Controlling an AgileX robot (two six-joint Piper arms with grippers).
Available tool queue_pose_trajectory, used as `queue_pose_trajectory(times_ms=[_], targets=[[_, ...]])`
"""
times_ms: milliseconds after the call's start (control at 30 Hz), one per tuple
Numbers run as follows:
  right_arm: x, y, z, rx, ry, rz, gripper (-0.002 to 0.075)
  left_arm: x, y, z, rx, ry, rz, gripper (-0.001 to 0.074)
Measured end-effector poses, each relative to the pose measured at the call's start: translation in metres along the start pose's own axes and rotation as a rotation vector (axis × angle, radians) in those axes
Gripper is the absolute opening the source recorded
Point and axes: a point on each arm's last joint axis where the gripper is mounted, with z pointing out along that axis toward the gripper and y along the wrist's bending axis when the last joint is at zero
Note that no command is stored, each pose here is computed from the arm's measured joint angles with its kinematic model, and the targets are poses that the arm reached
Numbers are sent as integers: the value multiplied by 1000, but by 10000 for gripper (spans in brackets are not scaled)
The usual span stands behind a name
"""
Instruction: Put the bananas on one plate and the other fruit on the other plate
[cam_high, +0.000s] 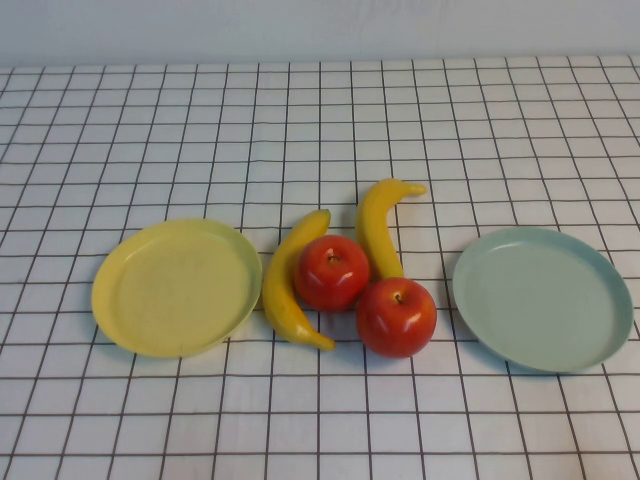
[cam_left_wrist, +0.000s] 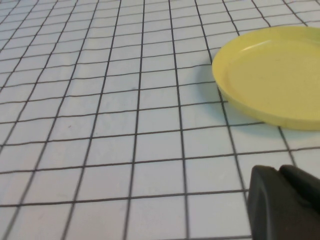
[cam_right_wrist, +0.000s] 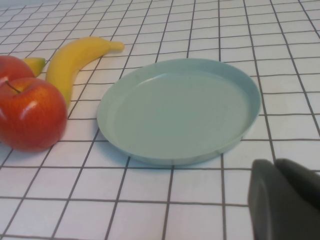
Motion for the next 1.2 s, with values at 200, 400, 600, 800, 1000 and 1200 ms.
queue_pose_trajectory(times_ms=[200, 400, 600, 800, 1000, 1200], targets=[[0, 0, 0, 0, 0, 0, -17, -16, -9, -2, 166, -120, -814, -4], [0, 0, 0, 0, 0, 0, -17, -28, 0, -5, 157, -291, -978, -4], [0, 0, 0, 0, 0, 0, -17, -36, 8, -8, 122, -423, -1002, -4], [0, 0, 0, 0, 0, 0, -17, -50, 3, -16, 140, -366, -788, -4], [0, 0, 0, 0, 0, 0, -17, -101, 3, -27, 138, -254, -465, -4], [0, 0, 0, 0, 0, 0, -17, -128, 0, -1, 182, 31, -306, -4]])
